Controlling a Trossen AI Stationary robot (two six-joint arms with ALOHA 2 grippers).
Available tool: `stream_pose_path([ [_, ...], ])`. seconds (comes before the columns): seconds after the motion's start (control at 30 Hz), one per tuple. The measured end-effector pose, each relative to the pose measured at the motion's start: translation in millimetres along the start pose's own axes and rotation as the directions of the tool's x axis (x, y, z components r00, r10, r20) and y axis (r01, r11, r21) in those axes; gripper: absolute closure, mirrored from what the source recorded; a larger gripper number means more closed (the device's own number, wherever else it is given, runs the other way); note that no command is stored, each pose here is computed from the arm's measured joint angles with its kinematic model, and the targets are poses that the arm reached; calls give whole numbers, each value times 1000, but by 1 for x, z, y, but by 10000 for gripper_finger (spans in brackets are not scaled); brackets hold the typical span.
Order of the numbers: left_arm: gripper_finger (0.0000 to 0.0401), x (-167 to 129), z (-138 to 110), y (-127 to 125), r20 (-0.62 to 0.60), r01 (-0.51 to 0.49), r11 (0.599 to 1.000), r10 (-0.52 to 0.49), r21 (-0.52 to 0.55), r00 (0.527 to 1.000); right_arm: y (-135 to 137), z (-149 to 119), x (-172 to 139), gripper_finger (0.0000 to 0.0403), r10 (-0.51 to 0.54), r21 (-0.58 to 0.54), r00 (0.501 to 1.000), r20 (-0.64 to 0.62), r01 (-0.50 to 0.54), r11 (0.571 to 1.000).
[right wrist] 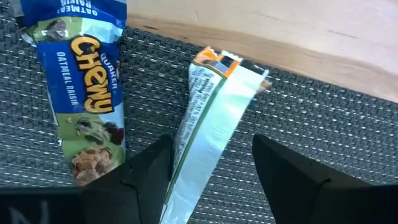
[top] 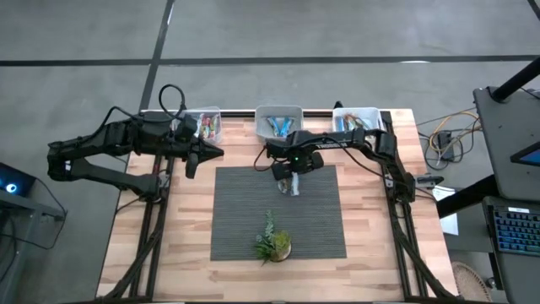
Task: Pick and place Granola Bars by type
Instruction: Put the yellow granola bar into the white bin
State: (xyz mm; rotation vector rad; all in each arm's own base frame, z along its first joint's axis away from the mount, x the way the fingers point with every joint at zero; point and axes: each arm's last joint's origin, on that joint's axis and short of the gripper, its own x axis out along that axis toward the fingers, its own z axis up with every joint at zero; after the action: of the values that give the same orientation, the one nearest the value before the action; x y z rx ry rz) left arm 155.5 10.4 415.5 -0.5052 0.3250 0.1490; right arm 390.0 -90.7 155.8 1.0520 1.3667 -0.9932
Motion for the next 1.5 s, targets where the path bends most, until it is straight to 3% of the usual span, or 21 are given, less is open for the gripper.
stream_pose_path([
  [0.97,401,0,0,0,0,0,1000,0,-4,1000,2,-3,11,221,-22,-10,999,-26,22,1000],
  [1.5,401,0,0,0,0,0,1000,0,-4,1000,3,-4,11,325,-22,-6,1000,-22,22,1000],
])
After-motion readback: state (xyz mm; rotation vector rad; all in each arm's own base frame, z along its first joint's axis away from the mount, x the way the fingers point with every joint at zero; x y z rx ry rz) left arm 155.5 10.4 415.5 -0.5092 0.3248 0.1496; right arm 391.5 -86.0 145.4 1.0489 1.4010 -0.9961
